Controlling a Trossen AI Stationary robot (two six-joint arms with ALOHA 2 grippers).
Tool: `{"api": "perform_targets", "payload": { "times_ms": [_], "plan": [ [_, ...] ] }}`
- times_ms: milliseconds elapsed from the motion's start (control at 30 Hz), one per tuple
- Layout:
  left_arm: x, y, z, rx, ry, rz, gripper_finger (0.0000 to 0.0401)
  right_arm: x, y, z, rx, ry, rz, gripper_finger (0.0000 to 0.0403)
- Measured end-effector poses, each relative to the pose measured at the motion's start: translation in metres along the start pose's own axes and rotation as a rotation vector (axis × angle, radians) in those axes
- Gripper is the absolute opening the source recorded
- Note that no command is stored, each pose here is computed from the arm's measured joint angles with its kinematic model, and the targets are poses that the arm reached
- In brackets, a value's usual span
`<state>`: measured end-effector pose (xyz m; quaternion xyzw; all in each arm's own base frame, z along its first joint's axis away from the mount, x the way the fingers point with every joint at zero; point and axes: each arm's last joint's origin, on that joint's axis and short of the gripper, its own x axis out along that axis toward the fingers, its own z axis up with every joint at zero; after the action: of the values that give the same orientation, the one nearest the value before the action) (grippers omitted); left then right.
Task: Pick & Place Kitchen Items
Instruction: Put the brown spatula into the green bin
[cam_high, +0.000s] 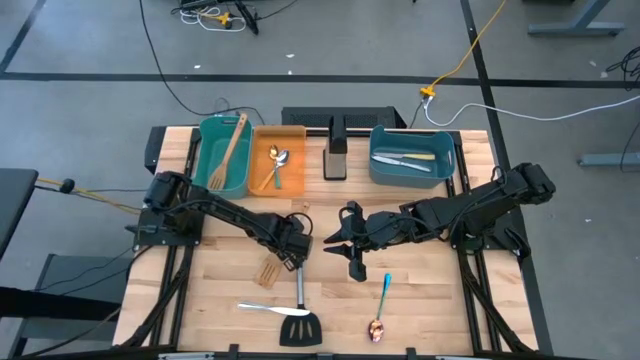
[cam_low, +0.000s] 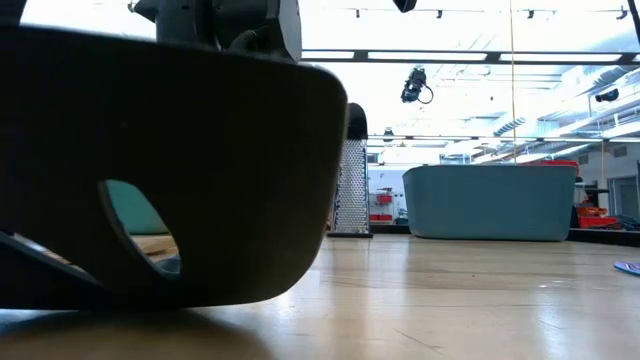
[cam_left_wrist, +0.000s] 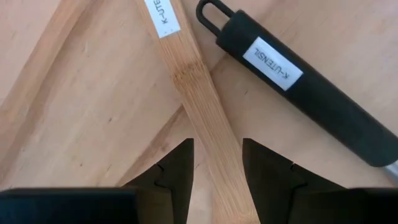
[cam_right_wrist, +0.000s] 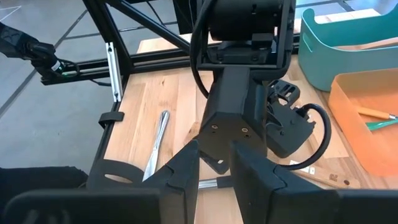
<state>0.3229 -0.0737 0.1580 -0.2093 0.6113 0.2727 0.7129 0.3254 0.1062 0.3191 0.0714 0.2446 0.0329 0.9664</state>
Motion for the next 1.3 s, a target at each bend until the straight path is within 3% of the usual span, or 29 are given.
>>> {"api": "perform_targets", "payload": {
  "times_ms": [300,733,1100,1300],
  "plan": [
    [0.008,0.004,-0.004,0.000,0.006,0.005,0.0142,0.000,0.000,0.000,0.004,0.001,0.000,0.0097],
    [0.029,0.008,-0.009,-0.033,-0.005,-0.100,0.0143,0.000,0.000,0.000,0.004,0.001,0.000,0.0097],
    [0.029,0.011,-0.010,-0.026,-0.006,-0.049,0.0141,0.000,0.000,0.000,0.004,0.000,0.000,0.0097],
    [0.030,0.012,-0.011,-0.019,0.012,-0.052,0.0092,0.000,0.000,0.000,0.004,0.000,0.000,0.0098]
  ]
}}
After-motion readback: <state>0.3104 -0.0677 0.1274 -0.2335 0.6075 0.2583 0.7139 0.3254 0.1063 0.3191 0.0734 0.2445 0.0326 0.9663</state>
